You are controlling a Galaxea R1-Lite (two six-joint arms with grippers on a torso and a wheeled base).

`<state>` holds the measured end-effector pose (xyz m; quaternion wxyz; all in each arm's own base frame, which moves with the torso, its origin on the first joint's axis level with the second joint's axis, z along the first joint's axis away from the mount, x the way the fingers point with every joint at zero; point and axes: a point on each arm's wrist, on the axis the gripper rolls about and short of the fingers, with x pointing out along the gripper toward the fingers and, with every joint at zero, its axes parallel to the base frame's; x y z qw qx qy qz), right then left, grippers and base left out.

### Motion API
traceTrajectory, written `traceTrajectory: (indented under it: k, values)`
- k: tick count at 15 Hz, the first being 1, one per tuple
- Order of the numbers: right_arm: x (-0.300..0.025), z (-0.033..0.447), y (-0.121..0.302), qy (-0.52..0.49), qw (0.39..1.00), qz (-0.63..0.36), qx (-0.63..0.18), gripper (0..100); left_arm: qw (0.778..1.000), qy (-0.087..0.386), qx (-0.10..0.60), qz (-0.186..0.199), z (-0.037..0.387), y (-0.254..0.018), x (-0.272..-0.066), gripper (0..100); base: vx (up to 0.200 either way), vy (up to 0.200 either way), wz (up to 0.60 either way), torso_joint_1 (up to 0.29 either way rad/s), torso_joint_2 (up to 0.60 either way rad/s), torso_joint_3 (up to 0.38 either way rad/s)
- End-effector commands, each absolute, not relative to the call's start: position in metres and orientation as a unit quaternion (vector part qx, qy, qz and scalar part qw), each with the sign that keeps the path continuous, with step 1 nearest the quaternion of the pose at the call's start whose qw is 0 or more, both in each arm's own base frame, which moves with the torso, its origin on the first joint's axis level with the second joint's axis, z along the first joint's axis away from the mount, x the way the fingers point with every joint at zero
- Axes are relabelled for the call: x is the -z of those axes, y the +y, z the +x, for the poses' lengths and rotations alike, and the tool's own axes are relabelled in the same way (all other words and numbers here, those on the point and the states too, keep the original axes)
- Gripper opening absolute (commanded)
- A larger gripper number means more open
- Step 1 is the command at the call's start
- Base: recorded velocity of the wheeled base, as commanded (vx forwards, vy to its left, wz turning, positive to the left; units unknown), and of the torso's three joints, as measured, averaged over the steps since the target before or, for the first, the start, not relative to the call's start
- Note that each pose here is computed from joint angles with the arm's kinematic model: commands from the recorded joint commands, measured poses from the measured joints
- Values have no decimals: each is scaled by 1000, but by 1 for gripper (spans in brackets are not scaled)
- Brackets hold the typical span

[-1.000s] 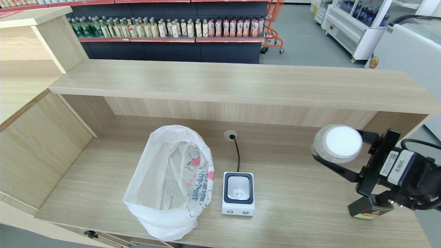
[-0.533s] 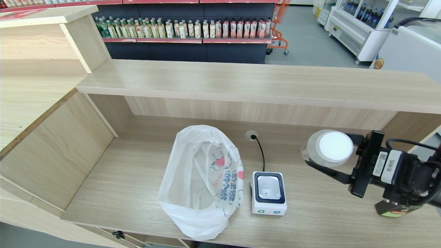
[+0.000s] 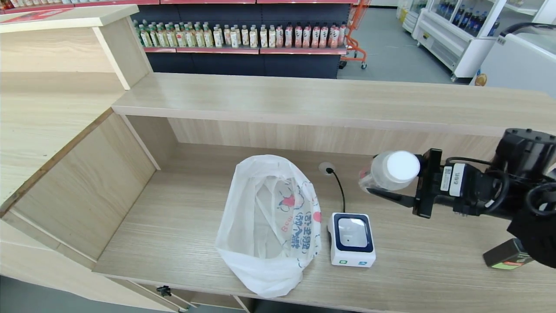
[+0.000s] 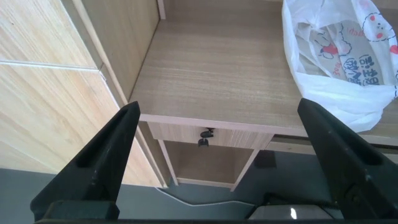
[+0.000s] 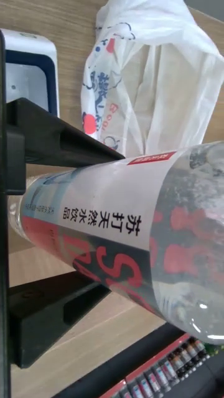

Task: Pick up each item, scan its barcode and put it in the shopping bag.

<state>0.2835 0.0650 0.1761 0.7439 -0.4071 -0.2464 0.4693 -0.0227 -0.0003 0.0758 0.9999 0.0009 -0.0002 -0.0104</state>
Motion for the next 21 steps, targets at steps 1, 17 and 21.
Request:
traceTrajectory:
  k: [1, 17, 21]
  values:
    - [-149, 310, 61, -218, 748, -390, -491, 0, 1000, -1, 10, 1, -23, 0, -76, 100, 0, 0, 0, 0, 0, 0]
    - [-100, 321, 86, -206, 710, -371, -562, 0, 1000, -1, 10, 1, -23, 0, -76, 100, 0, 0, 0, 0, 0, 0]
    - [-95, 322, 95, -221, 693, -384, -568, 0, 1000, -1, 10, 1, -23, 0, -76, 100, 0, 0, 0, 0, 0, 0]
